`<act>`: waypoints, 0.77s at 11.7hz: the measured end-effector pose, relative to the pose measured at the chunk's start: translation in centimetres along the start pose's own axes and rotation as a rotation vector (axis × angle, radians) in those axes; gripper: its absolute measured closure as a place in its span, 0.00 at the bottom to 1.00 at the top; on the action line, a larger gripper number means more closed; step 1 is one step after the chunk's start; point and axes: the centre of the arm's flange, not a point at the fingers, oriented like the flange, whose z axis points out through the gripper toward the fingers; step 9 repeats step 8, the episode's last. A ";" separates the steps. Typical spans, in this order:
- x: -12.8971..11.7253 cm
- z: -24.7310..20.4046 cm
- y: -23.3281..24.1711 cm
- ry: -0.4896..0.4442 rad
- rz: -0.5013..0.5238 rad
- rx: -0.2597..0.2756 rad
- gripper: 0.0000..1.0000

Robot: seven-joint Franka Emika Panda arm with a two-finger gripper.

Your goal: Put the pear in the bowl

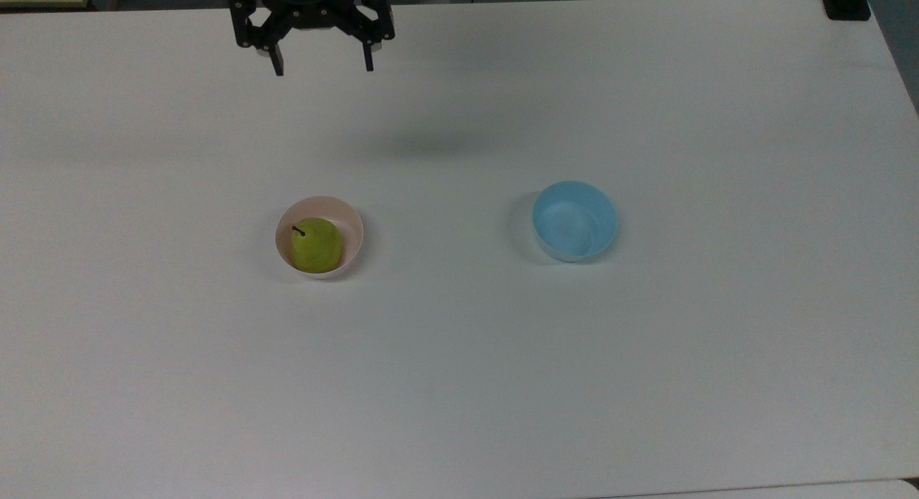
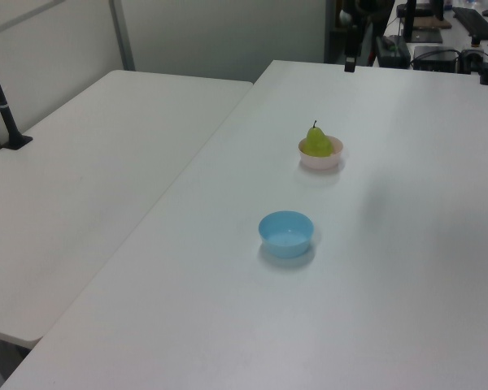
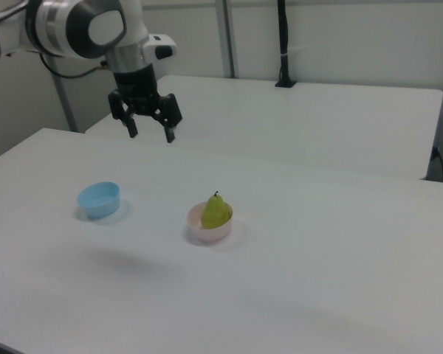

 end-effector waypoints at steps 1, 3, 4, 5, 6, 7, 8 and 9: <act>-0.1 -0.4 -0.4 0.008 0.012 0.029 0.00; -0.2 -0.4 -0.9 0.012 0.025 0.067 0.00; -0.2 -0.1 -0.9 0.009 0.027 0.074 0.00; -0.3 0.0 -0.9 0.005 0.027 0.077 0.00; -0.3 0.2 -1.0 0.003 0.028 0.079 0.00; -0.3 0.3 -1.0 0.001 0.028 0.079 0.00; -0.3 0.4 -1.0 -0.001 0.027 0.079 0.00; -0.3 0.4 -1.0 -0.001 0.027 0.079 0.00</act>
